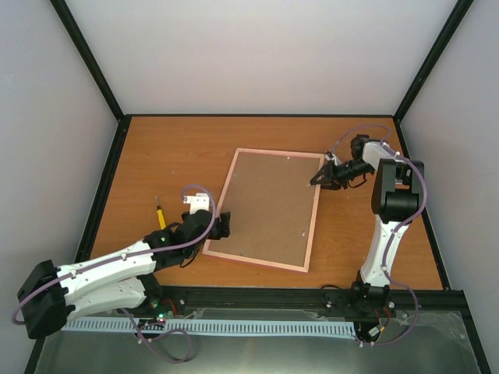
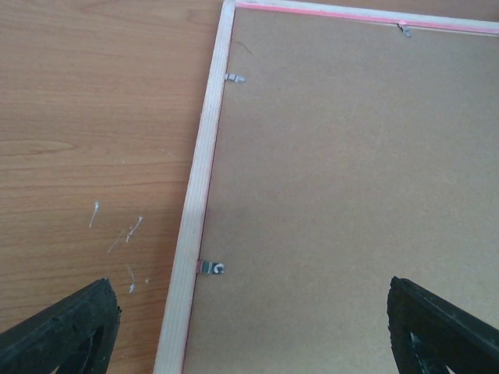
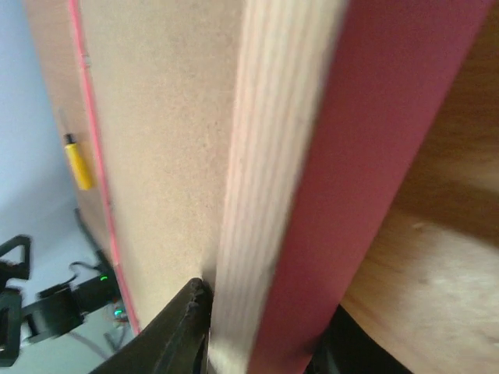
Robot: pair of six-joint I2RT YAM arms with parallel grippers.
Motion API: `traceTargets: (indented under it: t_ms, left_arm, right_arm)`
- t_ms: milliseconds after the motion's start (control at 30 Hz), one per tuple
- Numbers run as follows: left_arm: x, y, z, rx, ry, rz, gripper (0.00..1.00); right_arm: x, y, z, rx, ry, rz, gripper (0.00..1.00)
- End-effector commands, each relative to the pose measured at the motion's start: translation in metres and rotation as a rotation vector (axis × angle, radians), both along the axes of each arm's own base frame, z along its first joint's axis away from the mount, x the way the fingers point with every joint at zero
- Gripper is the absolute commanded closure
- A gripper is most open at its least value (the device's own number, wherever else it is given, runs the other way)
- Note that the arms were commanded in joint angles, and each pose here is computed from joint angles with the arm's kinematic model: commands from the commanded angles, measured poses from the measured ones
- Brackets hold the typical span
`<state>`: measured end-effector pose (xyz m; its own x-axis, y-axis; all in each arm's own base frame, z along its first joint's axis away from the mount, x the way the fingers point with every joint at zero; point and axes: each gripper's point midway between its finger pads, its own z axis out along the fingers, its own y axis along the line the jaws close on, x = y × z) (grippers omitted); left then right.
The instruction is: Take the photo out of the frame
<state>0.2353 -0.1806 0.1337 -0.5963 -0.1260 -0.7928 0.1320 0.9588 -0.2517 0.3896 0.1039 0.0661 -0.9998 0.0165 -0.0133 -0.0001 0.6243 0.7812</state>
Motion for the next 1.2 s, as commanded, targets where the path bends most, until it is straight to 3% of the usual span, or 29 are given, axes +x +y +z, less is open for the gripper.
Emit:
traceTargets:
  t_ms: [0, 267, 500, 800, 933, 1167]
  left_arm:
    - [0.003, -0.005, -0.003, -0.045, 0.014, 0.020, 0.06]
    - [0.008, -0.001, -0.013, -0.054, 0.063, 0.026, 0.04]
    - [0.023, 0.005, -0.031, -0.089, 0.170, 0.031, 0.03]
    - [0.046, 0.012, -0.058, -0.134, 0.293, 0.025, 0.03]
    - [0.046, 0.001, -0.073, -0.114, 0.354, -0.021, 0.15]
    - [0.029, -0.017, -0.094, -0.129, 0.451, -0.081, 0.31]
  right_arm:
    - [0.040, -0.042, -0.028, -0.298, -0.228, 0.067, 0.67]
    - [0.037, -0.062, -0.024, -0.345, -0.243, 0.029, 0.50]
    - [0.017, -0.054, 0.032, -0.314, -0.397, 0.060, 0.48]
    - [-0.045, -0.021, 0.113, -0.165, -0.655, 0.107, 0.47]
    - [-0.061, -0.011, 0.119, -0.107, -0.741, 0.110, 0.47]
    - [-0.068, -0.012, 0.115, -0.130, -0.778, 0.129, 0.47]
